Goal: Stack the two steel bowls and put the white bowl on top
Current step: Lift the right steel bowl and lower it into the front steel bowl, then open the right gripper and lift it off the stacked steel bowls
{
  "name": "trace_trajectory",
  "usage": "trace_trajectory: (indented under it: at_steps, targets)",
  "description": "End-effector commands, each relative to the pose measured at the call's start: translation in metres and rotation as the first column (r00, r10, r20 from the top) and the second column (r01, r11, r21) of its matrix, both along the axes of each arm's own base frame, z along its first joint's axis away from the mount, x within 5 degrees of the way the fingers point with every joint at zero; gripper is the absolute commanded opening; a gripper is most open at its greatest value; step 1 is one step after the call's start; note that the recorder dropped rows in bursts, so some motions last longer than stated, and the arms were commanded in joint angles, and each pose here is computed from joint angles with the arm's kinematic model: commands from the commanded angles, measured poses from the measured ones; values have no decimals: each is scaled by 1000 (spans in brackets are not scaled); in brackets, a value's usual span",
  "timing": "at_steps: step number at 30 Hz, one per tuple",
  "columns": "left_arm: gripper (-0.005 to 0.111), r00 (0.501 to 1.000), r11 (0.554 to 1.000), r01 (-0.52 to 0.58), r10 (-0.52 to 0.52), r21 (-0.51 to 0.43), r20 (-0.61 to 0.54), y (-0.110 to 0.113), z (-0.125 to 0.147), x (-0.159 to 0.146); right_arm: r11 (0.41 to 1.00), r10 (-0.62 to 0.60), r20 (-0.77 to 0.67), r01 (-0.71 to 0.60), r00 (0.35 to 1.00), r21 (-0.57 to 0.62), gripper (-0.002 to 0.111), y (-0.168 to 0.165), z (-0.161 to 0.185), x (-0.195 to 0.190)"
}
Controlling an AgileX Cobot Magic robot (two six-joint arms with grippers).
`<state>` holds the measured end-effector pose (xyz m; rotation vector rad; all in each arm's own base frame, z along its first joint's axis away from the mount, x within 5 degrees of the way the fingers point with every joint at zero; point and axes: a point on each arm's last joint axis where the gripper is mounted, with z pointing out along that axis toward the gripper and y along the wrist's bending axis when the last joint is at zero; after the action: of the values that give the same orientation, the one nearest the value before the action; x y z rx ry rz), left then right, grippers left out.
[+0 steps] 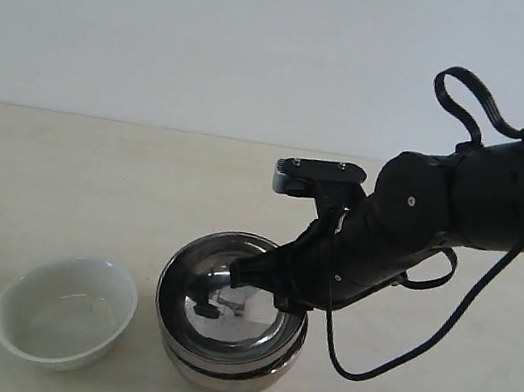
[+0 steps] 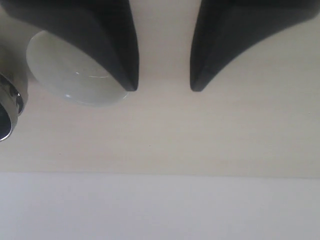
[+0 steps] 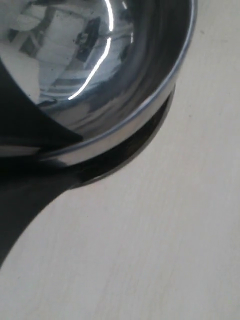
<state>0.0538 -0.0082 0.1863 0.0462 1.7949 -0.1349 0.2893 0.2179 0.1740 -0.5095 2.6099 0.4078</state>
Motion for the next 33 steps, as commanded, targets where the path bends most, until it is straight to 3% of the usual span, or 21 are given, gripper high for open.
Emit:
trace_trajectory:
  at_steps: [1,18,21,25,33]
  targets:
    - [32,1000,1000,-2,2,2,-1,0,-1,0,1000,1,25,-1,1000,10,0,1,1,1]
    - [32,1000,1000,-2,2,2,-1,0,-1,0,1000,22,38,-22,999,3,1,1,1,2]
    - [32,1000,1000,-2,2,2,-1,0,-1,0,1000,21,41,-21,999,4,13,1,1,2]
    - [32,1000,1000,-2,2,2,-1,0,-1,0,1000,21,42,-21,999,5,42,1,1,2]
    - [32,1000,1000,-2,2,2,-1,0,-1,0,999,19,89,-21,996,27,43,2,8,4]
